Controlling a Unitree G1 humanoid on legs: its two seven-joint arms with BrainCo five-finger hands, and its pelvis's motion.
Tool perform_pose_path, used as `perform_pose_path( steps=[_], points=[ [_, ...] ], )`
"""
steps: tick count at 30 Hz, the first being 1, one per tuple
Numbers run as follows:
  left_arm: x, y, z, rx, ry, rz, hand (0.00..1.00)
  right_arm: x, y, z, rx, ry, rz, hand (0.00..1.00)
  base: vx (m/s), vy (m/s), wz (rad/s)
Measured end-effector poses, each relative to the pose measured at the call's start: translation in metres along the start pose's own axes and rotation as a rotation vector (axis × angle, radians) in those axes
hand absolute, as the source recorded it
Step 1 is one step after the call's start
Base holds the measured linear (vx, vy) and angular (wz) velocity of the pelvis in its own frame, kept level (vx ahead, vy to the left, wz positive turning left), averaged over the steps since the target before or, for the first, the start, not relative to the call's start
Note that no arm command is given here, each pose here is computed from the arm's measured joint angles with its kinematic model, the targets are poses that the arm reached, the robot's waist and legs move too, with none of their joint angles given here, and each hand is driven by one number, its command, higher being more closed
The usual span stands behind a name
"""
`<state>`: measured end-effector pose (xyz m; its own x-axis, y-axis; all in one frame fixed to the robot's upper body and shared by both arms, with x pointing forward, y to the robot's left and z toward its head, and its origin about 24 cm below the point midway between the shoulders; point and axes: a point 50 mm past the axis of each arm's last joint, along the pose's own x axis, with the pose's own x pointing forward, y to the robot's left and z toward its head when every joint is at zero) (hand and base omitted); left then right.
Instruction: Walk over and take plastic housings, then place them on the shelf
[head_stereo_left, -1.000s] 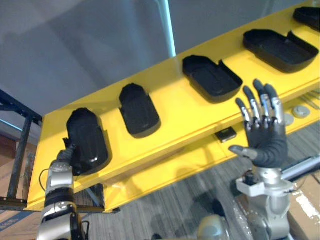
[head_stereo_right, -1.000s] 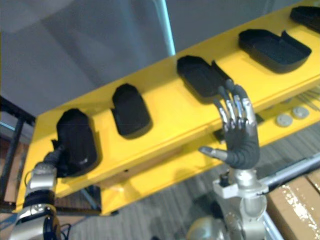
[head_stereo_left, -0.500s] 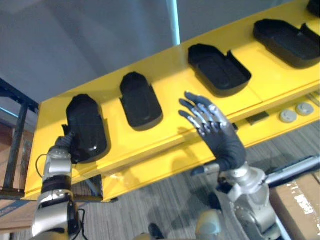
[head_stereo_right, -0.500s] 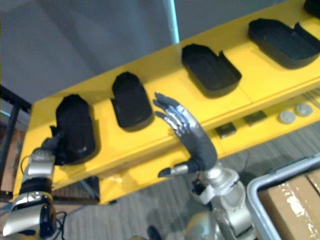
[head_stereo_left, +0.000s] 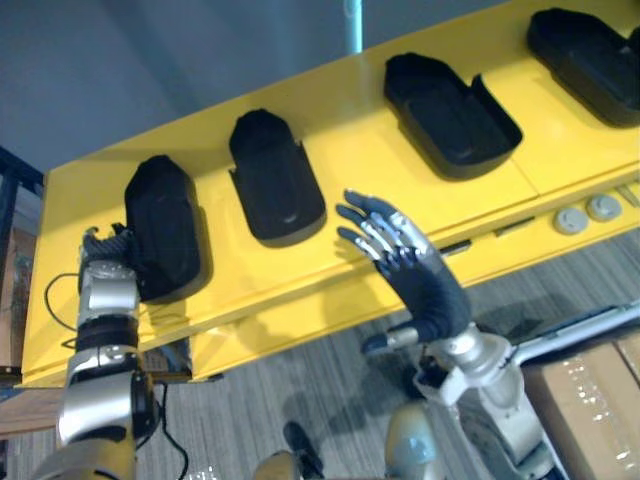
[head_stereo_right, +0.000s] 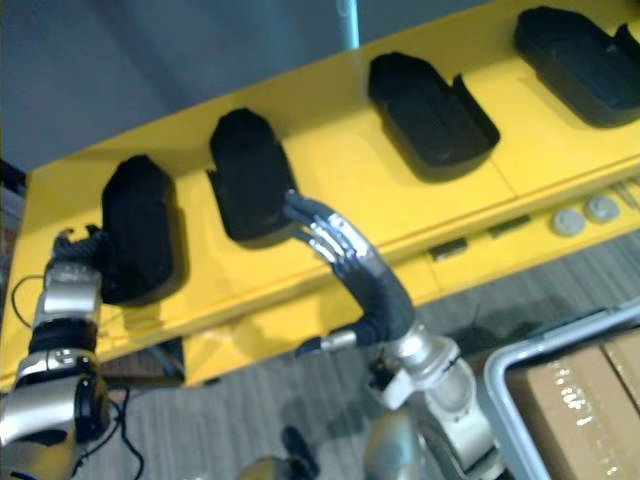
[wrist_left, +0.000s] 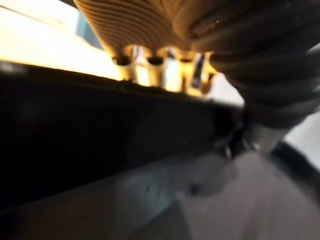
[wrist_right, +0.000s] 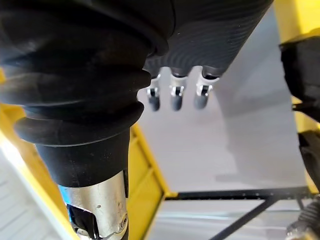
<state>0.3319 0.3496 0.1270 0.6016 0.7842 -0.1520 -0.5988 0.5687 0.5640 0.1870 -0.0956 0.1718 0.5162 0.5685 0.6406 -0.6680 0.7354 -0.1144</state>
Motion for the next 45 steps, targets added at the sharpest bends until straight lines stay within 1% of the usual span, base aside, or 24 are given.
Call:
perform_pose_path(
  steps=[2,3,5,6,8,10,13,15,17,19,20,21,22,23,25,28,30,34,37,39,40,43,44,45],
  points=[
    [0.001,0.013,0.009,-0.059,-0.007,0.146,0.00,-0.002,0.001,0.001,-0.008,-0.014,-0.009,0.00,0.00,0.000,0.00],
    [0.001,0.015,0.010,-0.064,-0.009,0.159,0.00,-0.002,0.001,0.001,-0.008,-0.016,-0.009,0.00,0.00,0.000,0.00],
    [0.002,0.032,0.026,-0.127,-0.058,0.309,0.00,-0.006,0.000,0.000,-0.008,-0.020,-0.039,0.00,0.00,0.000,0.00],
    [0.001,0.037,0.030,-0.142,-0.075,0.345,0.00,-0.008,-0.001,-0.001,-0.008,-0.018,-0.046,0.00,0.00,0.000,0.00],
    [0.000,0.057,0.045,-0.201,-0.139,0.467,0.00,-0.012,-0.001,-0.004,-0.005,-0.007,-0.062,0.00,0.00,0.000,0.00],
    [-0.004,0.092,0.068,-0.276,-0.258,0.614,0.00,-0.017,0.000,-0.008,0.007,0.010,-0.075,0.00,0.00,0.000,0.00],
    [-0.011,0.117,0.087,-0.374,-0.396,0.703,0.00,-0.023,0.003,-0.010,0.022,0.024,-0.089,0.00,0.01,-0.008,0.07],
    [-0.018,0.121,0.096,-0.459,-0.495,0.688,0.00,-0.026,0.005,-0.011,0.026,0.039,-0.097,0.00,0.02,-0.004,0.10],
    [-0.035,0.117,0.098,-0.501,-0.675,0.638,0.00,-0.027,0.004,-0.016,0.033,0.050,-0.120,0.00,0.04,-0.011,0.12],
    [-0.046,0.108,0.095,-0.516,-0.747,0.574,0.00,-0.028,0.004,-0.018,0.020,0.060,-0.134,0.00,0.03,-0.010,0.06],
    [-0.063,0.087,0.081,-0.520,-0.817,0.453,0.00,-0.027,0.004,-0.018,-0.001,0.059,-0.147,0.00,0.02,-0.006,0.03],
    [-0.065,0.084,0.078,-0.520,-0.822,0.431,0.00,-0.027,0.004,-0.018,-0.002,0.059,-0.151,0.00,0.02,-0.017,0.18],
    [-0.077,0.067,0.061,-0.521,-0.825,0.329,0.00,-0.027,0.003,-0.018,-0.020,0.057,-0.166,0.00,0.00,-0.019,0.32],
    [-0.088,0.053,0.041,-0.533,-0.801,0.226,0.00,-0.026,0.000,-0.017,-0.030,0.049,-0.185,0.00,0.00,-0.026,0.33],
    [-0.103,0.037,0.010,-0.510,-0.748,0.102,0.00,-0.027,-0.006,-0.015,-0.067,0.051,-0.213,0.00,-0.01,-0.019,0.16],
    [-0.118,0.025,-0.032,-0.511,-0.625,0.004,0.00,-0.032,-0.014,-0.023,-0.069,0.091,-0.278,0.00,-0.04,-0.018,0.28],
    [-0.127,0.024,-0.049,-0.521,-0.576,0.000,0.00,-0.034,-0.014,-0.031,-0.086,0.132,-0.297,0.00,-0.04,-0.019,0.28],
    [-0.151,0.030,-0.075,-0.627,-0.522,0.040,0.00,-0.031,-0.016,-0.042,-0.160,0.171,-0.334,0.00,-0.02,-0.013,0.27],
    [-0.157,0.029,-0.095,-0.617,-0.434,0.108,0.00,-0.018,-0.023,-0.048,-0.256,0.171,-0.326,0.00,-0.01,-0.005,0.30],
    [-0.154,0.023,-0.112,-0.552,-0.356,0.107,0.00,-0.004,-0.034,-0.048,-0.324,0.148,-0.323,0.00,-0.01,-0.011,0.42],
    [-0.150,0.014,-0.131,-0.492,-0.272,0.091,0.00,0.007,-0.044,-0.049,-0.360,0.140,-0.316,0.00,-0.01,-0.013,0.41],
    [-0.148,-0.011,-0.193,-0.351,-0.028,-0.016,0.00,0.035,-0.070,-0.058,-0.420,0.172,-0.326,0.00,0.00,-0.012,0.40],
    [-0.153,-0.019,-0.223,-0.295,0.083,-0.080,0.00,0.044,-0.079,-0.064,-0.444,0.205,-0.328,0.00,0.00,-0.009,0.28],
    [-0.157,-0.022,-0.235,-0.272,0.129,-0.115,0.00,0.047,-0.081,-0.066,-0.458,0.223,-0.326,0.00,0.01,-0.012,0.36]
  ],
)
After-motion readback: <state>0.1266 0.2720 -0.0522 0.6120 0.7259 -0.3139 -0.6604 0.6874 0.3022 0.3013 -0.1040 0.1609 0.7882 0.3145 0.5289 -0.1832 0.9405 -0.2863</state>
